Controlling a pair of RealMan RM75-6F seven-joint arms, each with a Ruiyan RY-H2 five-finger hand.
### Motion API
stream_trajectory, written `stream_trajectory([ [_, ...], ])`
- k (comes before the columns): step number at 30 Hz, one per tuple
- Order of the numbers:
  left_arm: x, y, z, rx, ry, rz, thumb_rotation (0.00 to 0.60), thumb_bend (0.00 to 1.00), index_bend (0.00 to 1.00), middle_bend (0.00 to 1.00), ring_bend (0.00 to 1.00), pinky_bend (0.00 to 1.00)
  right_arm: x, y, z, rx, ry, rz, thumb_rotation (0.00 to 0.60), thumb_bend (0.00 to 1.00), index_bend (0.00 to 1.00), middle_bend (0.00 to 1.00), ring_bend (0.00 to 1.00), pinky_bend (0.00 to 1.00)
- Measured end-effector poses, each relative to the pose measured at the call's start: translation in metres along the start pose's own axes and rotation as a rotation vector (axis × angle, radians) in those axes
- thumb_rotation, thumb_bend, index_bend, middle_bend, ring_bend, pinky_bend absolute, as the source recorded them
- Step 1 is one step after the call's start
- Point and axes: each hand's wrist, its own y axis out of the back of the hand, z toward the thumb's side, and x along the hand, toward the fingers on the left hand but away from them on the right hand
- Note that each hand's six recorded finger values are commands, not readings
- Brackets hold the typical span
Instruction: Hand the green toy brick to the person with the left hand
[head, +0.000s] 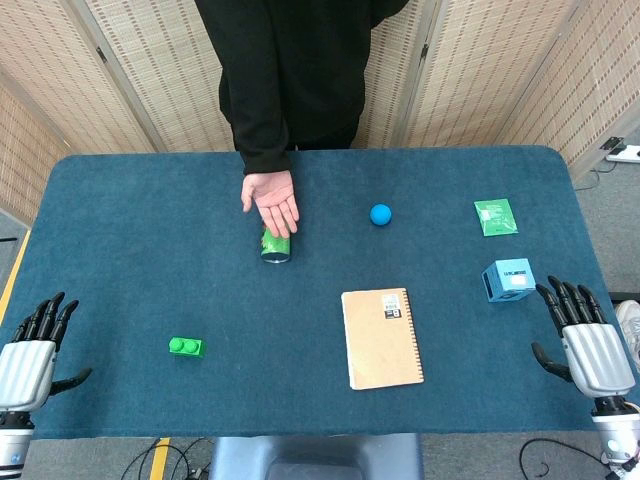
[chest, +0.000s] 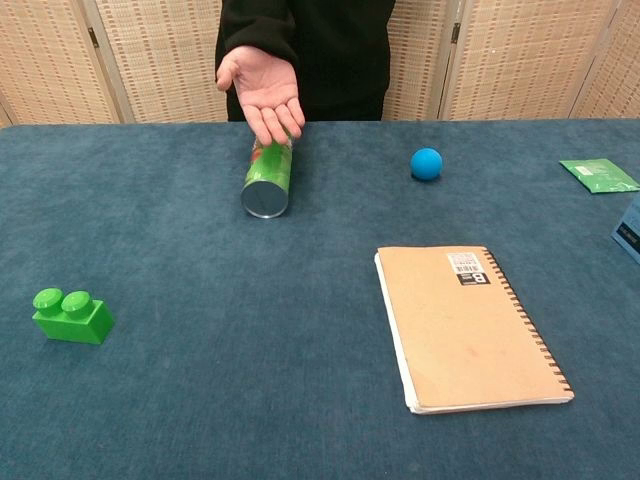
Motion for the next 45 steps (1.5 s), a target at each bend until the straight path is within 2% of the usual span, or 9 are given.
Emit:
stream_trajectory([
  [5, 0.002, -0.004, 0.004, -0.012, -0.037, -0.012, 0.6, 0.18, 0.14, 0.0, 0.0, 0.19, -0.001, -0.001, 0.0, -0.003, -0.002, 0.005, 0.6, 0.26, 0.0, 0.0, 0.0, 0.0],
  [11, 0.004, -0.014, 0.015, -0.083, -0.091, -0.076, 0.6, 0.18, 0.2, 0.0, 0.0, 0.19, 0.002, 0.005, 0.001, -0.026, 0.013, -0.009, 0.6, 0.26, 0.0, 0.0, 0.0, 0.0],
  [15, 0.006, -0.02, 0.032, -0.065, -0.15, -0.118, 0.6, 0.18, 0.26, 0.0, 0.0, 0.19, 0.008, 0.01, 0.004, -0.043, 0.043, -0.019, 0.6, 0.26, 0.0, 0.0, 0.0, 0.0],
  [21, 0.011, -0.034, 0.064, -0.098, -0.21, -0.171, 0.6, 0.18, 0.31, 0.11, 0.01, 0.19, 0.016, 0.013, 0.011, -0.067, 0.098, -0.018, 0.6, 0.26, 0.0, 0.0, 0.0, 0.0],
  [29, 0.034, -0.054, 0.103, -0.083, -0.234, -0.184, 0.6, 0.19, 0.34, 0.14, 0.04, 0.19, 0.023, 0.015, 0.014, -0.08, 0.147, -0.002, 0.6, 0.26, 0.0, 0.0, 0.0, 0.0],
  [34, 0.051, -0.069, 0.121, -0.096, -0.254, -0.224, 0.6, 0.23, 0.38, 0.2, 0.08, 0.19, 0.026, 0.016, 0.015, -0.085, 0.162, -0.002, 0.6, 0.26, 0.0, 0.0, 0.0, 0.0],
  [38, 0.062, -0.077, 0.126, -0.1, -0.254, -0.236, 0.6, 0.23, 0.41, 0.24, 0.13, 0.22, 0.028, 0.018, 0.015, -0.085, 0.166, -0.01, 0.6, 0.26, 0.0, 0.0, 0.0, 0.0],
  [45, 0.069, -0.084, 0.116, -0.131, -0.228, -0.235, 0.6, 0.23, 0.46, 0.3, 0.16, 0.26, 0.03, 0.021, 0.014, -0.089, 0.164, -0.033, 0.6, 0.26, 0.0, 0.0, 0.0, 0.0],
])
